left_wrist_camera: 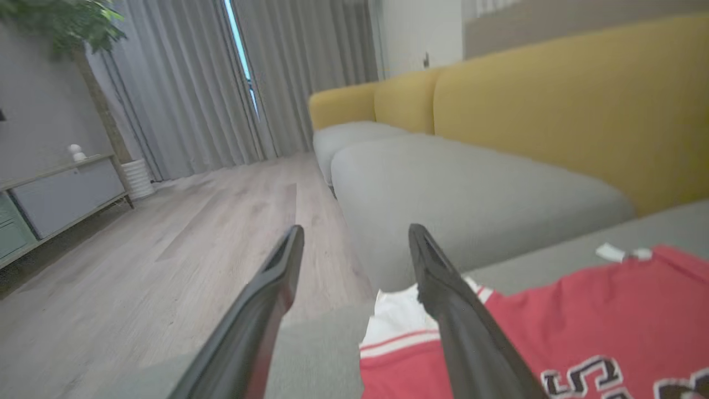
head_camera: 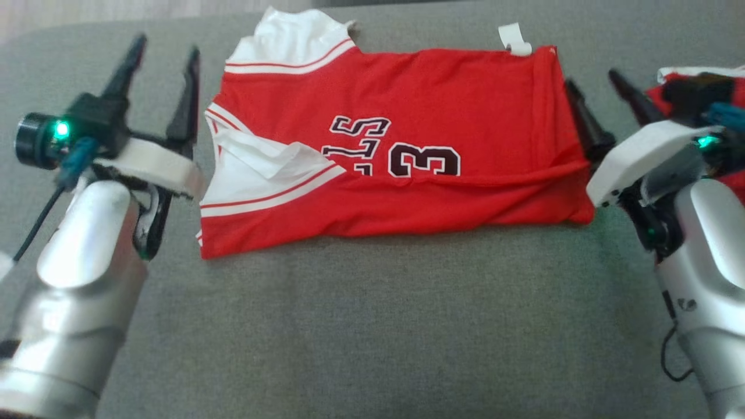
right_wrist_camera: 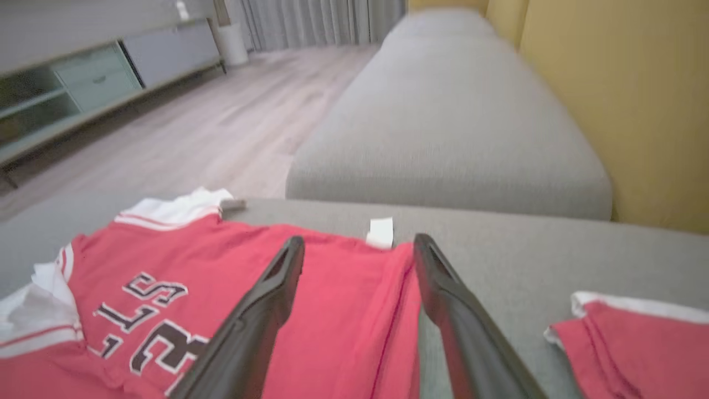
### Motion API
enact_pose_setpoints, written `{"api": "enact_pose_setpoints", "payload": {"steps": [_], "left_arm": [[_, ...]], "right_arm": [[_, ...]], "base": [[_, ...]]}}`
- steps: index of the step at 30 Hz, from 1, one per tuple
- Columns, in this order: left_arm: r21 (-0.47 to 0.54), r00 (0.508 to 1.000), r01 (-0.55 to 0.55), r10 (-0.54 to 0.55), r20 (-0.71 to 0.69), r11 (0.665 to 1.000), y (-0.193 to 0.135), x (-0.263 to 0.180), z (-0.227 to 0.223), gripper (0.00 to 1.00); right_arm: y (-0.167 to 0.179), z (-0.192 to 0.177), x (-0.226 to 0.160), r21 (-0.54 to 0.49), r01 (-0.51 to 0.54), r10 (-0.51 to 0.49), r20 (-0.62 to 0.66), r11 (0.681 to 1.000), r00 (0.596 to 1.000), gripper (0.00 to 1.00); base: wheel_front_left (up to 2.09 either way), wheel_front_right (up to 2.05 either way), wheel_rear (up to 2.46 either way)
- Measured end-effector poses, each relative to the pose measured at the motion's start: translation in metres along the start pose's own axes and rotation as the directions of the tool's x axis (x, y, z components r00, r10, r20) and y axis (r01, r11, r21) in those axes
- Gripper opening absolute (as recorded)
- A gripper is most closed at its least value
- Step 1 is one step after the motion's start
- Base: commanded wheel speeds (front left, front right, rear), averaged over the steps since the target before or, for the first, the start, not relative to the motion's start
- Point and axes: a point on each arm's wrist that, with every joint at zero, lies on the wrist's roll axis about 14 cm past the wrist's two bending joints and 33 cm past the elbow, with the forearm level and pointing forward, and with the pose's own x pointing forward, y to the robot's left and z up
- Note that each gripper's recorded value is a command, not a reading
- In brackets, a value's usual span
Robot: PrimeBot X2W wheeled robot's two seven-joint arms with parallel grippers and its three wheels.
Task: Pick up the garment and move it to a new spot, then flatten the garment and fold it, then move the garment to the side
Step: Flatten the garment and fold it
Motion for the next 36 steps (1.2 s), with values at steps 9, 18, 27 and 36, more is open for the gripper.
{"api": "enact_pose_setpoints", "payload": {"steps": [9,18,27,36], "left_arm": [[-0.241,0.971,-0.174,0.206,0.118,0.955,0.0,-0.076,0.015,1.0],[-0.307,0.961,-0.233,0.266,0.07,0.923,-0.021,-0.127,-0.006,1.0],[-0.276,0.973,-0.23,0.221,-0.065,0.933,-0.039,-0.134,-0.052,1.0],[-0.245,0.947,-0.231,0.16,-0.278,0.942,-0.05,-0.126,-0.114,1.0]], "right_arm": [[0.005,0.028,-0.041,0.007,0.035,-0.035,0.297,0.999,0.954,1.0],[0.032,-0.006,-0.079,0.091,0.061,-0.087,0.317,0.994,0.944,1.0],[0.033,-0.022,-0.088,0.097,0.081,-0.107,0.293,0.992,0.95,1.0],[0.03,-0.016,-0.084,0.088,0.085,-0.109,0.309,0.992,0.945,1.0]], "base": [[0.0,0.0,0.0],[0.0,0.0,0.0],[0.0,0.0,0.0],[0.0,0.0,0.0]]}}
